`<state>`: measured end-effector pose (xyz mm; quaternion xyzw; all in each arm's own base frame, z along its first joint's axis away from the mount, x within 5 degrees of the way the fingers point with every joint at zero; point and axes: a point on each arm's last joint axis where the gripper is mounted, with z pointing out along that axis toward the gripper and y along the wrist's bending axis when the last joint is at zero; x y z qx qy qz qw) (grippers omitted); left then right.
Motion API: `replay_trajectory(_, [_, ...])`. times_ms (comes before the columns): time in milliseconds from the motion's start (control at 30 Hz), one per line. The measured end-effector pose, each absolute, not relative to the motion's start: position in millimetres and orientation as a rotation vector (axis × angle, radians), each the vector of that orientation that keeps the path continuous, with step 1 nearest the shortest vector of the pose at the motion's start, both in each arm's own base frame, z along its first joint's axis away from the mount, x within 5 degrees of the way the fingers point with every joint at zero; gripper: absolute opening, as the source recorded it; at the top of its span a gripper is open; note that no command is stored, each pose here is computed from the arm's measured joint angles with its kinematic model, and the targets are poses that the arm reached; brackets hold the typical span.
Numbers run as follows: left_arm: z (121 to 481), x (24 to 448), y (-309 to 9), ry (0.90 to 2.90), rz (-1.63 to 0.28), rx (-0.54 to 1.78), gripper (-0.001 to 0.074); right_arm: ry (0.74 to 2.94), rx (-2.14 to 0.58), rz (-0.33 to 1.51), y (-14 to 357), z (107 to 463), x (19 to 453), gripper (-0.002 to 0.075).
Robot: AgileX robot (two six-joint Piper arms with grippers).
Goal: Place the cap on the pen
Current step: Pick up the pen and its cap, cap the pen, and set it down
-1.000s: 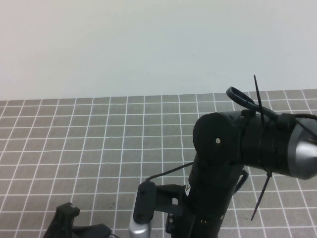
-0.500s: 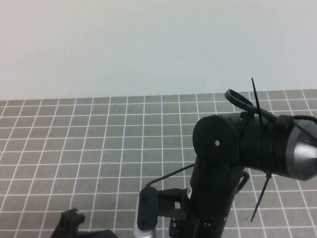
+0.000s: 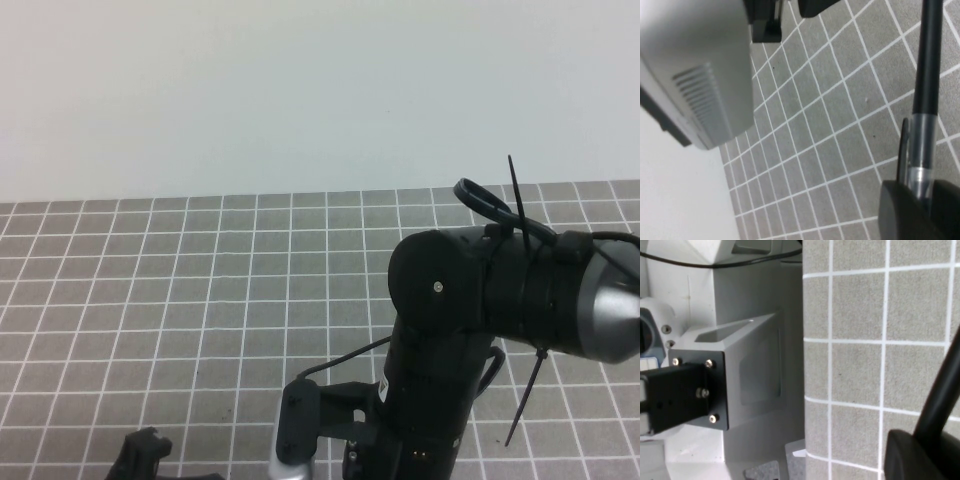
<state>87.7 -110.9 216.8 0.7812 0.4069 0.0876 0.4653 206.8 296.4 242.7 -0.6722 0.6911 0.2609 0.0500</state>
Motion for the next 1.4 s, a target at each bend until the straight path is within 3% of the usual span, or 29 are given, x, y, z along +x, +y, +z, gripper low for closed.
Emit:
replay_trajectory(167, [217,87,-111,1.052,0.177,1.881,0.0141,2.160,-2.036,0.777,294,242,207,-0.0003])
replay_trajectory(400, [219,93,-109,1.099,0.187,1.824,0.0355,2.302,-1.984,0.635,287,238,211,-0.0003])
replay_trajectory(633, [228,103,-97,1.195,0.238,1.671,0.0396,2.533,-1.707,0.480,281,234,222,-0.0003])
replay_trajectory(700, [230,104,-94,1.229,0.234,1.617,0.0382,2.587,-1.586,0.481,278,235,230,-0.0003])
replay_trajectory(767, [234,104,-92,1.268,0.200,1.533,0.0323,2.646,-1.434,0.500,271,235,242,-0.0003])
replay_trajectory(900, [237,105,-92,1.389,0.080,1.375,0.0092,2.745,-1.087,0.574,251,237,271,-0.0003])
replay_trajectory(967, [237,106,-92,1.477,-0.006,1.285,0.0039,2.755,-0.918,0.607,239,239,287,-0.0003])
replay_trajectory(1167, [241,111,-97,1.696,-0.211,1.061,0.0003,2.753,-0.527,0.737,219,238,318,-0.0003])
replay_trajectory(1400, [234,128,-112,1.928,-0.357,0.878,0.0002,2.889,-0.434,0.754,221,198,328,-0.0003])
